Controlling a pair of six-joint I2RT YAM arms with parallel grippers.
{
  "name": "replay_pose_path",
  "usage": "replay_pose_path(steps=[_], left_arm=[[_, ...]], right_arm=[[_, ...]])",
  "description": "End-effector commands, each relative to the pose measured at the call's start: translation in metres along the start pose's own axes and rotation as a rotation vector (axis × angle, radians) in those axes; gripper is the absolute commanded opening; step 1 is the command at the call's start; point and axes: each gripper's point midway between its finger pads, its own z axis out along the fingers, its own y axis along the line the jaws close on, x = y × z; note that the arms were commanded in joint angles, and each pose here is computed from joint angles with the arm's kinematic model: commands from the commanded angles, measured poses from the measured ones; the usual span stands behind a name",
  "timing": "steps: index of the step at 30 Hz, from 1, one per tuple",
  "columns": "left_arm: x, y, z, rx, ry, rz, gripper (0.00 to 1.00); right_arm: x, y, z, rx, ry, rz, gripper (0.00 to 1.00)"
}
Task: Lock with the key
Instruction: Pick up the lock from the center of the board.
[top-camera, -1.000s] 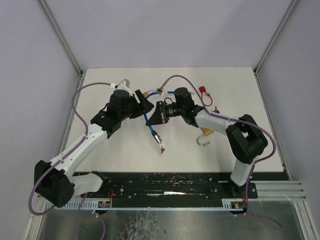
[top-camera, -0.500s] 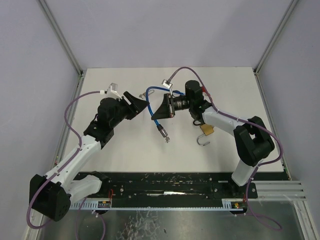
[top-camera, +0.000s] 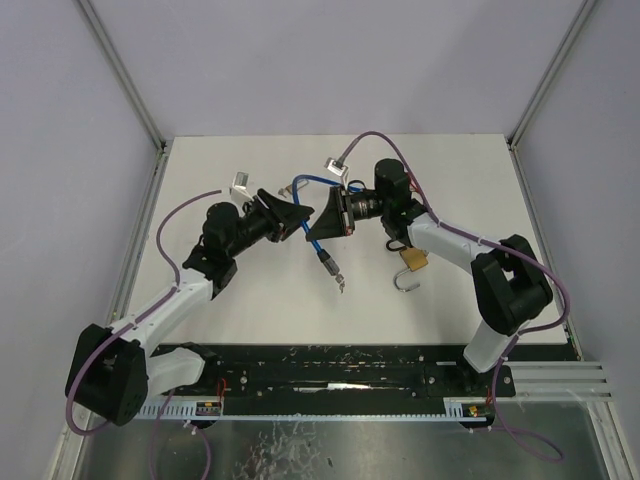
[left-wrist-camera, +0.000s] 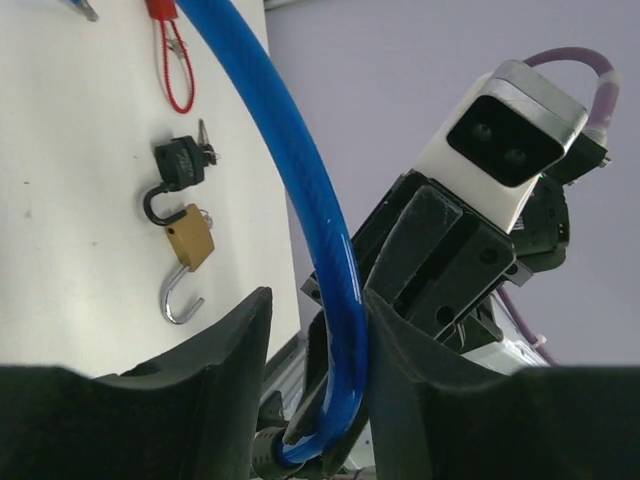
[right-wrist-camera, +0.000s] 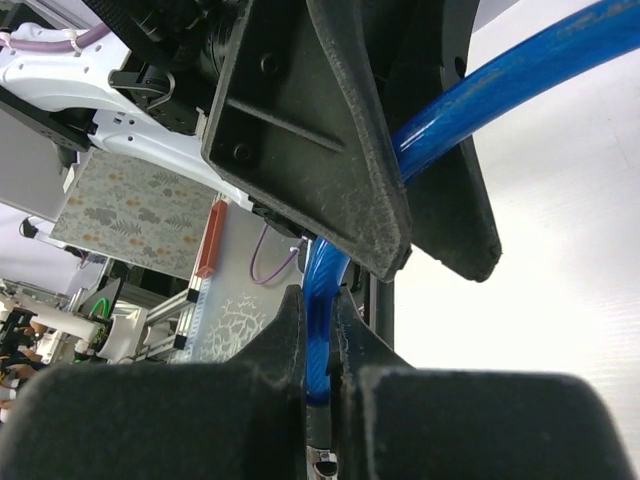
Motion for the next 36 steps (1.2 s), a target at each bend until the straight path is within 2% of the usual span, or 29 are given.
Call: replay_pose_path(steps=[1,5,9,10,13,21,24,32,36], left_arm=[[0.004,-0.025,0.000,0.114,0.035,0.002,0.36],[0.008,-0.029,0.003,0.137,0.068,0.008,0.22],[0.011,-0.034,0.004,0.159,0.094,0.041,0.02],[0.011,-0.036,0.004,0.166,0.096,0.064,0.00],[0.011,-0.042,0.003,0.177,0.102,0.143,0.00],[0.001,-0.052,-0.002,0.156,0.083,0.432,0.00],[-0.002,-0.056,-0.001,0.147,0.086,0.496,0.00],[-0.005,-0.073,0.000,0.186,0.110,0.612,0.00],[-0.006,-0.089,-0.002,0.233,0.111,0.700,0.00]], right_arm=[[-0.021,0.040,-0.008,-0.060,-0.007,-0.193,0.00],[-0.023,0.039,-0.010,-0.054,-0.005,-0.198,0.00],[-0.023,0.037,-0.011,-0.048,-0.001,-0.200,0.01],[-0.023,0.038,-0.011,-0.049,0.002,-0.203,0.02],[-0.022,0.039,-0.013,-0.053,0.011,-0.213,0.06],[-0.022,0.037,-0.027,-0.014,0.068,-0.288,0.34],[-0.024,0.037,-0.038,0.005,0.073,-0.330,0.41],[-0.043,0.036,-0.077,0.048,0.028,-0.371,0.43],[-0.052,0.010,-0.104,0.230,0.047,-0.427,0.49]])
